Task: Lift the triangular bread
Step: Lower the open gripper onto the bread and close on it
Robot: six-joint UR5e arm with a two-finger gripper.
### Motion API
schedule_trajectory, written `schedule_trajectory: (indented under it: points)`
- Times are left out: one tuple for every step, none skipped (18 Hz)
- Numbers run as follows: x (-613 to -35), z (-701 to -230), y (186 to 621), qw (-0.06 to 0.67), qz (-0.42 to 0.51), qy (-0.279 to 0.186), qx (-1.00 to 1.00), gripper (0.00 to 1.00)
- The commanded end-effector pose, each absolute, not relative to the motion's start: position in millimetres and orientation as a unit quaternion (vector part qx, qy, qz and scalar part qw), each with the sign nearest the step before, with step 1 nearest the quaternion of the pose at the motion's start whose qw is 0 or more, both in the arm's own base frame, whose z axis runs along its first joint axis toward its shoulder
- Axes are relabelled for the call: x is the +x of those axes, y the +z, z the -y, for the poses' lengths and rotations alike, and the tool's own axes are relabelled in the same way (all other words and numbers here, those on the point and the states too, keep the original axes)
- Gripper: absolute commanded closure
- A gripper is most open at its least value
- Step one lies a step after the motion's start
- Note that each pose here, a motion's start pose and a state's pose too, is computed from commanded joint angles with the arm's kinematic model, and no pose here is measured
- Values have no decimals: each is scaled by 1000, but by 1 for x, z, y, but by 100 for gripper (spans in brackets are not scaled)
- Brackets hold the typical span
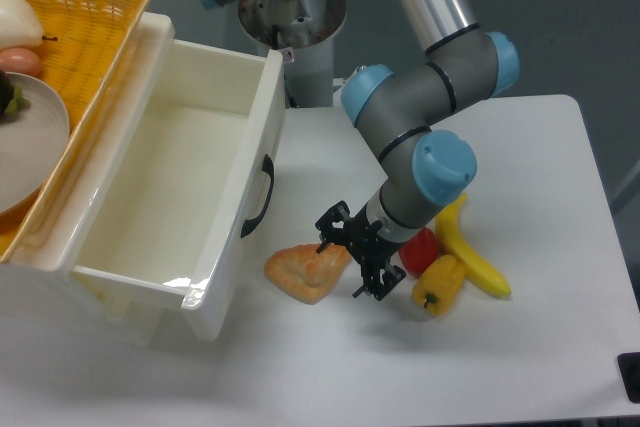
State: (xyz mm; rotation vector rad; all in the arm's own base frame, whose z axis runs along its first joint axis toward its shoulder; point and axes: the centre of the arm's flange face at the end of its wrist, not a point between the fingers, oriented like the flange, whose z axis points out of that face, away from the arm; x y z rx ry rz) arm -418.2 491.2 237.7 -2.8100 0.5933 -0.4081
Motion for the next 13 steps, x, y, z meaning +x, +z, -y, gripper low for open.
schedule_trajectory:
  points:
    - [-414, -491, 231, 114, -205, -144, -961, 10]
    - [-408, -492, 225, 110, -209, -147, -961, 11]
    - [-403, -493, 221, 107, -211, -151, -960, 12]
    - [-402, -493, 220, 103, -212, -150, -960, 13]
    - [-400, -493, 218, 102, -213, -151, -960, 14]
    - [-397, -494, 215, 99, -213, -155, -960, 15]
    - [-391, -499, 213, 96, -218, -156, -959, 18]
    - [-388, -500, 210, 94, -219, -159, -958, 18]
    - [-387, -499, 208, 94, -218, -160, -958, 20]
    - [-387, -499, 208, 93, -217, -160, -958, 22]
    - [-387, -499, 207, 93, -217, -161, -958, 24]
    - [-386, -500, 206, 93, -217, -162, -958, 26]
    - [-385, -500, 205, 92, -218, -163, -958, 29]
